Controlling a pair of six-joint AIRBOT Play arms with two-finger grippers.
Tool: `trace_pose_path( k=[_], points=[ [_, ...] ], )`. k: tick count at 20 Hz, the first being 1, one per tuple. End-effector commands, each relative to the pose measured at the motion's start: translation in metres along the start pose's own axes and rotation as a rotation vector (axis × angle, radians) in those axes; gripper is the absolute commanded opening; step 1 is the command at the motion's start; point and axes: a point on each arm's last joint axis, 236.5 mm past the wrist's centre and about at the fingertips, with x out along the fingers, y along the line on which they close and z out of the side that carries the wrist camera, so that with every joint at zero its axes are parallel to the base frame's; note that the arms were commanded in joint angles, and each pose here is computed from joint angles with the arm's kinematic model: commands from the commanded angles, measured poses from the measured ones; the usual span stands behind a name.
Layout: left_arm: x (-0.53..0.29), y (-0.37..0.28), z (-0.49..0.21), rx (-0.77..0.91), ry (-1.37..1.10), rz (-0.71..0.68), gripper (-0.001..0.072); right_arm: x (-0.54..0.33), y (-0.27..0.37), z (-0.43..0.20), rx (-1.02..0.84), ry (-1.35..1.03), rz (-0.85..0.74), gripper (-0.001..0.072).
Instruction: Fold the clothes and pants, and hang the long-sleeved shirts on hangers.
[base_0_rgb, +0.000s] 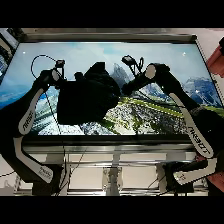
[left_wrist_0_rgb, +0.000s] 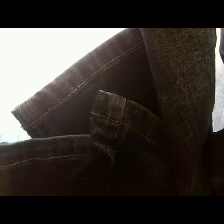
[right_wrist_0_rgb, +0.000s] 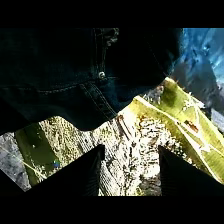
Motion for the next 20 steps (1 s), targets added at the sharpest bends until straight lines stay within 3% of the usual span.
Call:
trace_pose_path(
  k=[1, 7, 8, 9, 12, 16, 20],
  points=[
    [-0.025, 0.023, 0.0, -0.09, 0.013, 0.035, 0.0023, 0.0, -0.001, 0.003, -0.007, -0.012, -0.004, 0.0381],
    [-0.226, 0.177, -0.005, -0.157, -0.099, 0.428, 0.0023, -0.002, -0.011, 0.031, -0.159, -0.126, -0.057, 0.0382],
    [-0.267, 0.201, -0.011, -0.194, -0.148, 0.497, 0.0023, -0.002, -0.013, 0.035, -0.186, -0.141, -0.065, 0.039],
    [-0.31, 0.224, -0.021, -0.242, -0.201, 0.564, 0.0023, -0.003, -0.013, 0.038, -0.216, -0.155, -0.071, 0.045],
    [-0.398, 0.264, -0.057, -0.345, -0.3, 0.692, 0.0023, -0.003, 0.008, 0.043, -0.411, -0.187, -0.003, 0.0459],
    [-0.439, 0.286, -0.087, -0.428, -0.331, 0.774, 0.0023, 0.007, 0.058, 0.023, -0.543, -0.17, 0.236, 0.0475],
    [-0.448, 0.298, -0.097, -0.427, -0.304, 0.842, 0.0022, 0.04, 0.061, -0.007, -0.522, -0.062, 0.321, 0.0476]
  ],
)
